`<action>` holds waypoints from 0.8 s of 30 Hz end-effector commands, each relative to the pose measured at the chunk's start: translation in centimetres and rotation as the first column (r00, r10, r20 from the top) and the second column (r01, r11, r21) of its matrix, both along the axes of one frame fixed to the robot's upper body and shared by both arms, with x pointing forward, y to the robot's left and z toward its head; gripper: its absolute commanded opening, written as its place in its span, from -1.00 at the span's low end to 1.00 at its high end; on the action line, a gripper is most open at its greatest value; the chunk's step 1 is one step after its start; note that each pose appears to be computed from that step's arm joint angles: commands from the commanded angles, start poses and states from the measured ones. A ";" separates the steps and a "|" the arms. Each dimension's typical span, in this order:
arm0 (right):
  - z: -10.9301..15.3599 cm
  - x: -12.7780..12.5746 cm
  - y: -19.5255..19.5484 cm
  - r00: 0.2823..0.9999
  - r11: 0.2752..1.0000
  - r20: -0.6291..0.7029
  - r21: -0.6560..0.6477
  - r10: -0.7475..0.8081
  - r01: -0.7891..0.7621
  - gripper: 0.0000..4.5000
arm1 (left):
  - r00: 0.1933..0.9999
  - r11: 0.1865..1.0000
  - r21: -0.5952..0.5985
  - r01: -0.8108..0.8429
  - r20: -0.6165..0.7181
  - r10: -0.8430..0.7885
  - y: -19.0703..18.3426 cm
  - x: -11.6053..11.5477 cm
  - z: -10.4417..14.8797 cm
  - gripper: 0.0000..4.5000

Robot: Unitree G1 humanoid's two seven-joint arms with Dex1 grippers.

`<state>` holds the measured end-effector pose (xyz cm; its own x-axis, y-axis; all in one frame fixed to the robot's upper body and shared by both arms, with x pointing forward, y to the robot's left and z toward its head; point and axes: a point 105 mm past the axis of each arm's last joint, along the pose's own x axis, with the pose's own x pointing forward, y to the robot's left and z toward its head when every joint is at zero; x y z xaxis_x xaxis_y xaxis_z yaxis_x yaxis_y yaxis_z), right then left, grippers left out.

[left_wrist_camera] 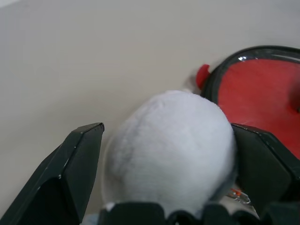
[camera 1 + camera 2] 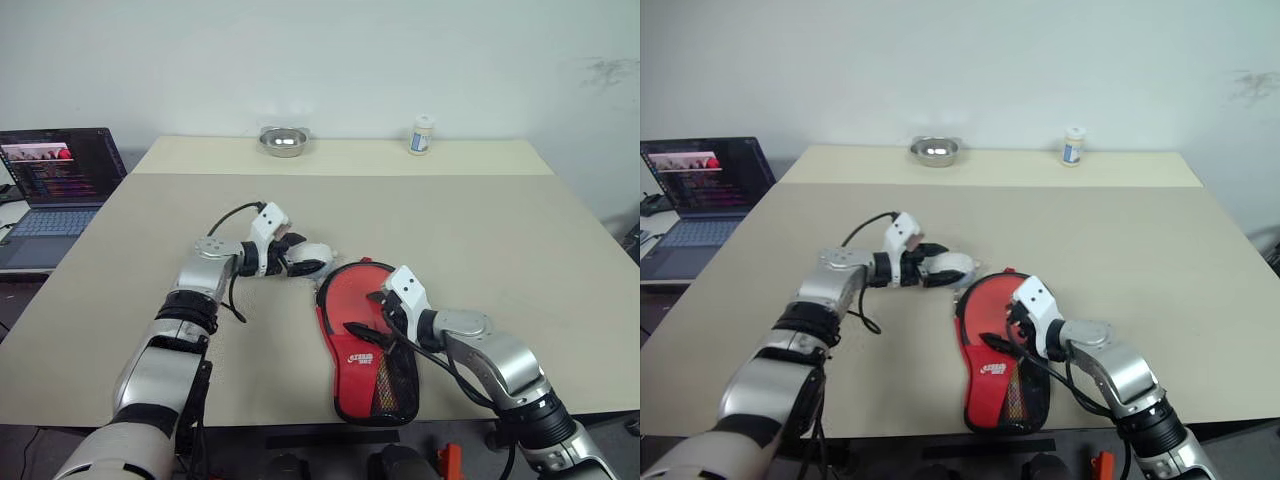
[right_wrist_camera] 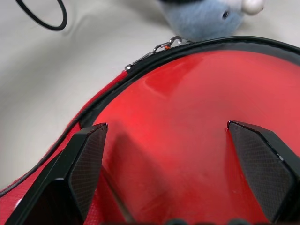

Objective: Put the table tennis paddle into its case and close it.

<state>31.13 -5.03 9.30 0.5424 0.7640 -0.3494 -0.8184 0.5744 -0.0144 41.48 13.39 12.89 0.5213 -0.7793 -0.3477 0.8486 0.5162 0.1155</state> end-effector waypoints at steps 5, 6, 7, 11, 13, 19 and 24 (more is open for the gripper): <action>2.9 0.2 0.9 0.996 0.999 0.085 0.033 0.006 -0.008 1.00 | 1.000 0.998 0.056 0.012 -0.014 -0.011 -0.4 0.2 -1.3 0.27; 3.1 0.1 1.1 0.996 0.999 0.088 0.036 0.011 -0.014 1.00 | 1.000 0.998 0.061 0.012 -0.017 -0.011 -0.3 0.2 -1.4 0.13; 3.1 0.1 1.1 0.996 0.999 0.088 0.035 0.013 -0.016 1.00 | 1.000 0.998 0.067 0.009 -0.017 -0.008 -0.2 0.2 -1.5 -0.02; 2.3 -0.1 1.3 0.998 0.999 0.065 0.023 0.024 -0.026 1.00 | 1.000 0.997 0.080 -0.005 -0.013 0.006 0.2 0.2 -1.7 -0.50; 1.0 -0.4 1.3 0.999 0.999 0.027 -0.002 0.032 -0.032 1.00 | 1.000 0.997 0.077 -0.017 -0.011 0.018 0.2 0.4 -1.6 -0.66; -2.2 -0.5 0.5 0.998 0.996 -0.056 -0.083 0.011 -0.015 1.00 | 0.998 0.997 0.063 -0.054 0.023 0.052 -0.7 1.2 0.2 -0.78; -3.5 -0.7 0.1 0.995 0.994 -0.095 -0.112 0.004 -0.015 1.00 | 0.997 0.998 0.022 -0.058 0.047 0.056 -2.5 1.8 2.2 -0.79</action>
<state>31.08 -4.32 8.50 0.5288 0.7519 -0.3938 -0.8285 0.5579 -0.0472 42.48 12.17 11.98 0.5518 -0.7274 -0.4080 0.8198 0.5628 0.1054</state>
